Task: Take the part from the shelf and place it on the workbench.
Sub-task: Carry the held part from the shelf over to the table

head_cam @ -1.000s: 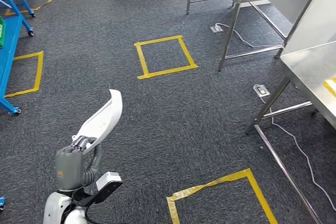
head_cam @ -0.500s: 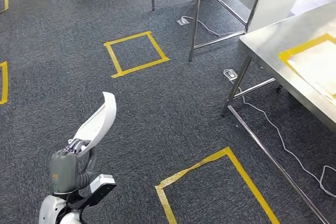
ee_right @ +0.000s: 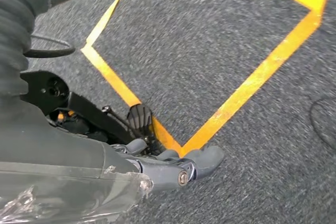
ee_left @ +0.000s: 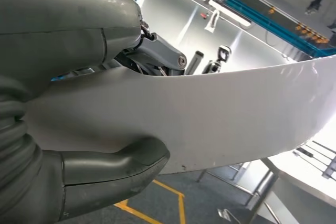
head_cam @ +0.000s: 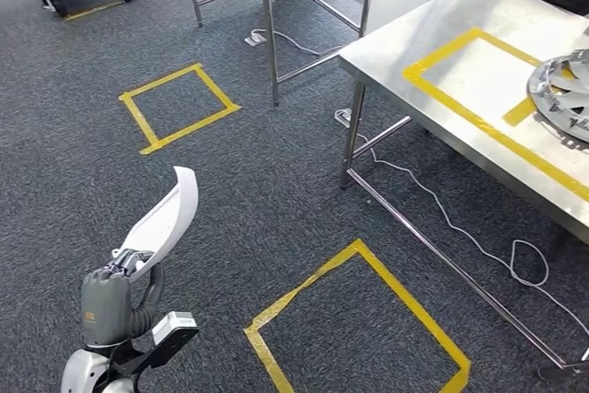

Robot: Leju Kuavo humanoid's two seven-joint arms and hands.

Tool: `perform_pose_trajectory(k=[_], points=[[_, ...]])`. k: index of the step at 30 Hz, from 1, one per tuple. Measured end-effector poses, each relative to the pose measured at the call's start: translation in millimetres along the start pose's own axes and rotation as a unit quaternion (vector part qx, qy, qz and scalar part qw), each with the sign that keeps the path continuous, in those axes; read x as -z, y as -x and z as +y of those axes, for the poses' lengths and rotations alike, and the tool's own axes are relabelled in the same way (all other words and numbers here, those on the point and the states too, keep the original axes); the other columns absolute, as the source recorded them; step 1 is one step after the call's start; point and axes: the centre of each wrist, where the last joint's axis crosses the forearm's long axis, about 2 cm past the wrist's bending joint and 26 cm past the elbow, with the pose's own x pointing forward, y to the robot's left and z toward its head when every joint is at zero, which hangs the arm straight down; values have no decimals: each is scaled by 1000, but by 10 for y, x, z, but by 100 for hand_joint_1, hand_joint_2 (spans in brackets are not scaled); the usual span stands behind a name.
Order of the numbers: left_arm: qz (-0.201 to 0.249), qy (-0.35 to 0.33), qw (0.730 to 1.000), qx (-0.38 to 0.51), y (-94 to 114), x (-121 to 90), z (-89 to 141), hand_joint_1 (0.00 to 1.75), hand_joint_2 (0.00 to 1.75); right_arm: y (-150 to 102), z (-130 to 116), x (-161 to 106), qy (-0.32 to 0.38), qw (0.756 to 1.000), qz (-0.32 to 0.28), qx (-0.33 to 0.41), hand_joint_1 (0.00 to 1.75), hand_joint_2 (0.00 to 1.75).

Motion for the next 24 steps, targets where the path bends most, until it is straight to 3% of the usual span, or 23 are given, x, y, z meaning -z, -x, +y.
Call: perform_pose_trajectory(k=[16,24], points=[[-24,20,999,29,1,-35,6,175,175,34,-92,-4,12,1000,7,1,0,175],[-28,24,999,26,-161,148,-122,175,175,-93,-7,45,-11,1000,1,17,0,175]])
